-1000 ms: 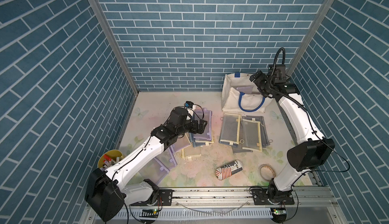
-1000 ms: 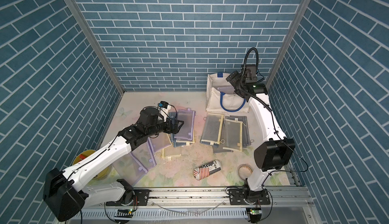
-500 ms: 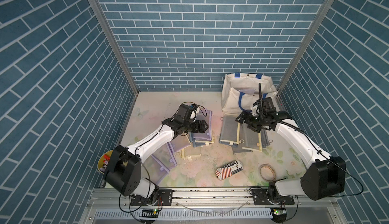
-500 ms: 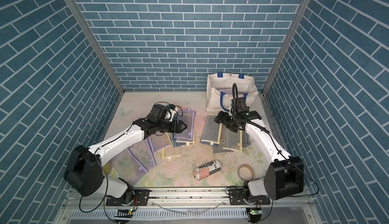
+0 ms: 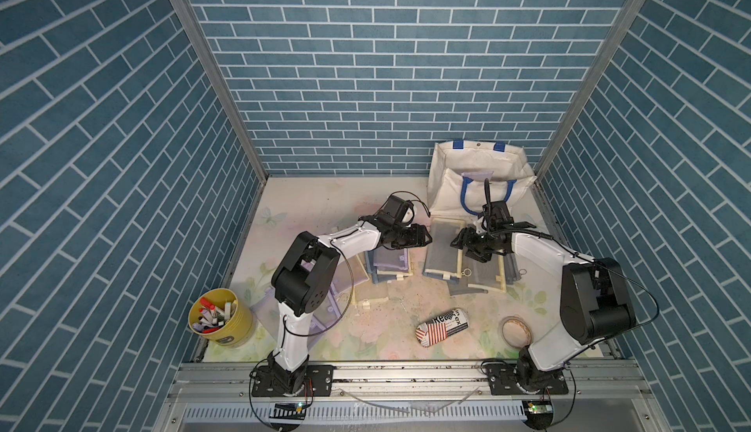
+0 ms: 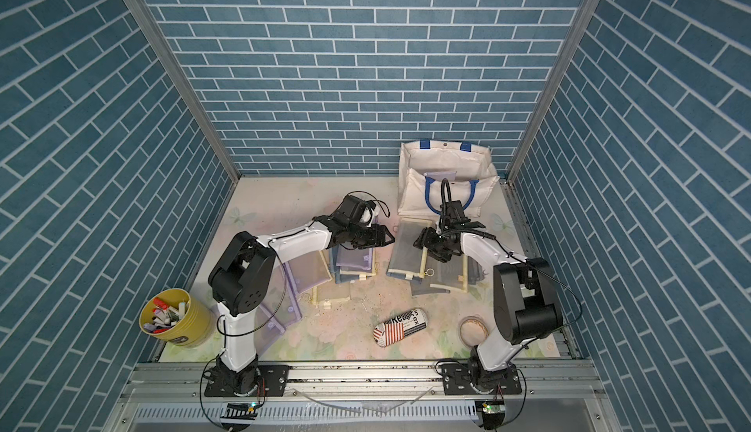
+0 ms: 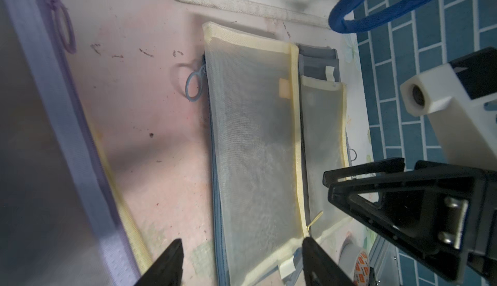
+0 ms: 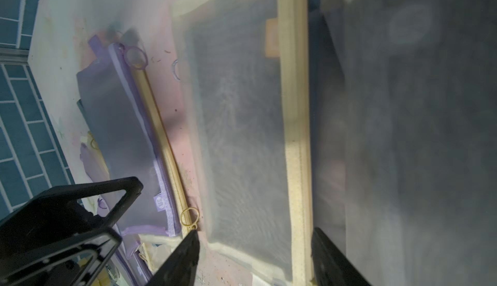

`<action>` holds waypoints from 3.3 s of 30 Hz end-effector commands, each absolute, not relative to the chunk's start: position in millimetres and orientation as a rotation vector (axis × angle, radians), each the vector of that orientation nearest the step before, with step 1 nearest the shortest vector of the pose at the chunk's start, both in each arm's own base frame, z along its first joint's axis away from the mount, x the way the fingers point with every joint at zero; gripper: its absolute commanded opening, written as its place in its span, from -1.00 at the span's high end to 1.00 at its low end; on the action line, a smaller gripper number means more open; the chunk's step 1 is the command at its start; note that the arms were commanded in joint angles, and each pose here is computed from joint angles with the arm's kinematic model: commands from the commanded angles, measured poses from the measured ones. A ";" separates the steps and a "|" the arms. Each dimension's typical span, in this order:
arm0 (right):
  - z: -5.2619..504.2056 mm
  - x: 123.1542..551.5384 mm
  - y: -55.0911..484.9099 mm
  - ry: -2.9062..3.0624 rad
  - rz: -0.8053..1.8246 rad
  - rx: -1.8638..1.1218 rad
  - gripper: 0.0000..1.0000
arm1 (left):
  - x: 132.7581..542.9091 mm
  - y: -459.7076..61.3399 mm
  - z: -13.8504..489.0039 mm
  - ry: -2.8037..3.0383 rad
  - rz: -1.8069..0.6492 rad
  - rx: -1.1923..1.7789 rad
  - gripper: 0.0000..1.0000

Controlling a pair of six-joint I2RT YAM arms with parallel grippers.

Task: Put the pencil pouch into the canvas bag
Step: Pick up the pencil pouch.

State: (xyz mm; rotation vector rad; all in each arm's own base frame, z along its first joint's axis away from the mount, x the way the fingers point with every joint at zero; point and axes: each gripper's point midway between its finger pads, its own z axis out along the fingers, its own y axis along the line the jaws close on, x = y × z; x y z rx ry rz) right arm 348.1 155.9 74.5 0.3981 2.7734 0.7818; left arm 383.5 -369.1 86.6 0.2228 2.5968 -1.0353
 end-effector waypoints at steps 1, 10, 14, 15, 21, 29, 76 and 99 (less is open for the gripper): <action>77.0 361.1 153.6 2.755 0.794 0.369 -0.30 | 397.7 -378.0 83.1 2.585 -1.049 0.196 -0.37; 64.3 376.8 166.0 2.728 0.922 0.343 -0.25 | 401.8 -402.7 60.2 2.621 -1.074 0.200 -0.25; 60.3 378.8 169.7 2.733 0.951 0.337 -0.22 | 403.2 -413.1 58.7 2.616 -1.103 0.198 -0.19; 60.7 378.8 170.1 2.732 0.954 0.337 -0.21 | 403.6 -414.8 58.8 2.615 -1.109 0.199 -0.16; 66.8 378.6 172.7 2.711 0.977 0.309 -0.13 | 401.2 -421.7 62.6 2.602 -1.147 0.188 -0.07; 75.4 378.5 177.2 2.677 1.024 0.284 -0.02 | 396.9 -426.2 64.0 2.585 -1.193 0.167 0.04; 389.1 396.1 107.7 1.980 0.825 0.647 1.00 | 331.2 -348.0 187.1 2.363 -0.920 0.378 -0.99; 375.2 588.4 65.9 1.586 0.568 1.188 1.00 | 312.4 -300.1 221.5 2.252 -0.796 0.340 -0.99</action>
